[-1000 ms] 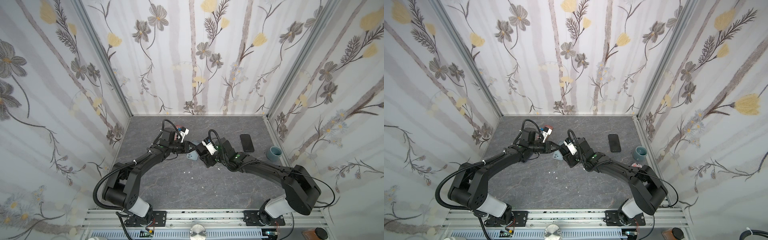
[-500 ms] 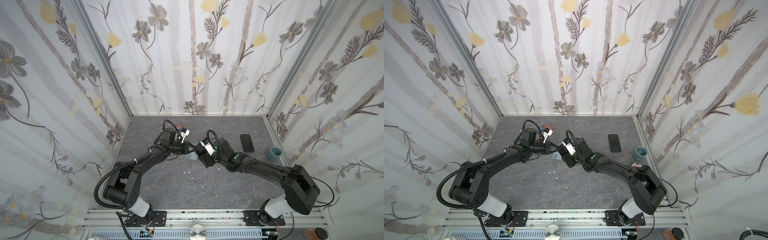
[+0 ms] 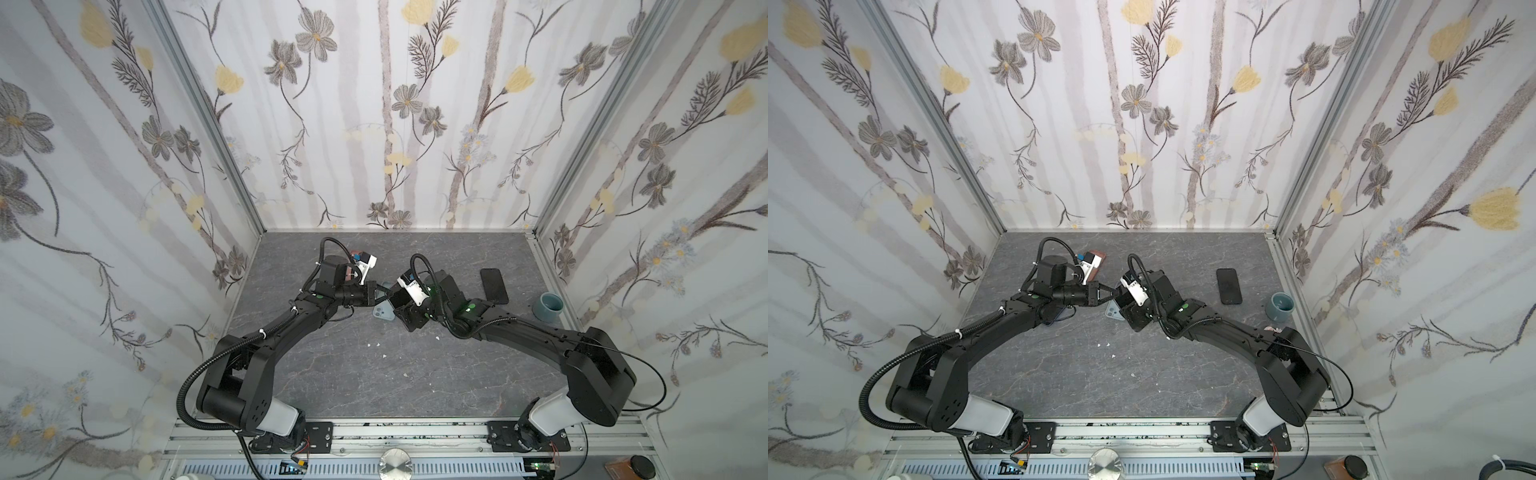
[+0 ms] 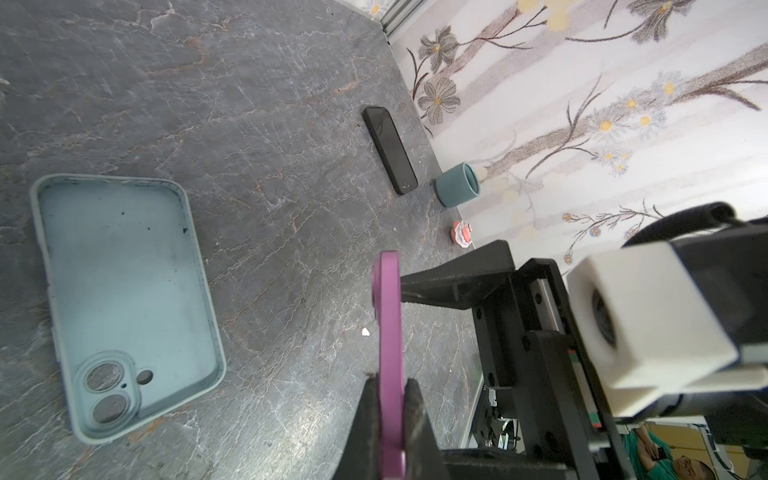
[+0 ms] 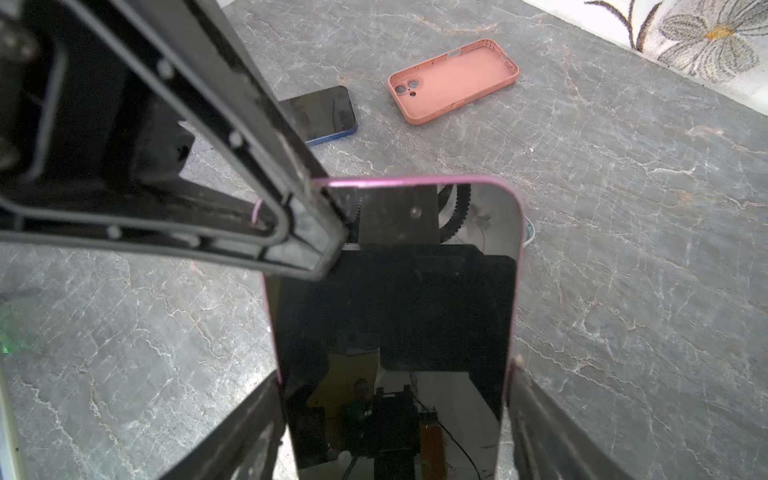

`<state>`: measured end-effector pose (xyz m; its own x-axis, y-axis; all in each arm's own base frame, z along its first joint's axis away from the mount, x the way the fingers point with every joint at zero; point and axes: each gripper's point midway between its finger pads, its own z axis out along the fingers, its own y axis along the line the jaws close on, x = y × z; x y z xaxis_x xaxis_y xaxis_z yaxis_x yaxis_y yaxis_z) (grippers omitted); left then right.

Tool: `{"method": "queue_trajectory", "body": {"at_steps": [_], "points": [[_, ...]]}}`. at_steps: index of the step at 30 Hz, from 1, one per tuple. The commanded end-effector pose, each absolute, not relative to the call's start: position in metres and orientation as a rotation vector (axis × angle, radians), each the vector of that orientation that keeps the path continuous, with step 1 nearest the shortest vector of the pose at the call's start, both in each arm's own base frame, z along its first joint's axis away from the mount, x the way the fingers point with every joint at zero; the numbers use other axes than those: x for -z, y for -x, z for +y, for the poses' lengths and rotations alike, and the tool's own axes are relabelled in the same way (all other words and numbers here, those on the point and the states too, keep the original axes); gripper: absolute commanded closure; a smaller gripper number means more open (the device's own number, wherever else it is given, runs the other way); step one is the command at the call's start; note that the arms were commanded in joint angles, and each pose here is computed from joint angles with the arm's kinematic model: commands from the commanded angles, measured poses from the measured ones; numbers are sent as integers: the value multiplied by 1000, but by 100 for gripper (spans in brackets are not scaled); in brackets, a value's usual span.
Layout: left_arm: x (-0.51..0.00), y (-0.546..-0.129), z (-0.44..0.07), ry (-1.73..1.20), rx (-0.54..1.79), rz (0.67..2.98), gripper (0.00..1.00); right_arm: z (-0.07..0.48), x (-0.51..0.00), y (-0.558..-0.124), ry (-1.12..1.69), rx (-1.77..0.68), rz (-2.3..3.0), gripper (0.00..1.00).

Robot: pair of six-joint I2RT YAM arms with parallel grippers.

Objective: Put the phone into the phone case

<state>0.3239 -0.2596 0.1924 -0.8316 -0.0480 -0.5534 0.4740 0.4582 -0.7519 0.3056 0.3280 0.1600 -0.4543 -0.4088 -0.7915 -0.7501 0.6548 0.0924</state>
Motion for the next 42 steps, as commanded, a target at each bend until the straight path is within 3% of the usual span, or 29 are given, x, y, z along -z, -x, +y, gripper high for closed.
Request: {"method": "queue_trajectory", "body": {"at_steps": [1,9,18,26,35,42], "points": [[-214,-328,-261,-369,1368,2109,100,334,-187,-306,869,-616,2058,15],[-273,-331,-247,-286,1311,1937,100,329,-267,-303,760,-692,1921,0],[-354,-318,-210,-107,1255,1629,100,292,-377,-289,430,-897,1727,0],[-433,-273,-174,-56,1305,1229,100,250,-430,-265,218,-1262,1466,0],[-485,-220,-169,-177,1503,960,100,272,-447,-240,367,-1485,1400,32],[-491,-206,-178,-255,1546,938,100,291,-462,-217,476,-1580,1314,39]]}}
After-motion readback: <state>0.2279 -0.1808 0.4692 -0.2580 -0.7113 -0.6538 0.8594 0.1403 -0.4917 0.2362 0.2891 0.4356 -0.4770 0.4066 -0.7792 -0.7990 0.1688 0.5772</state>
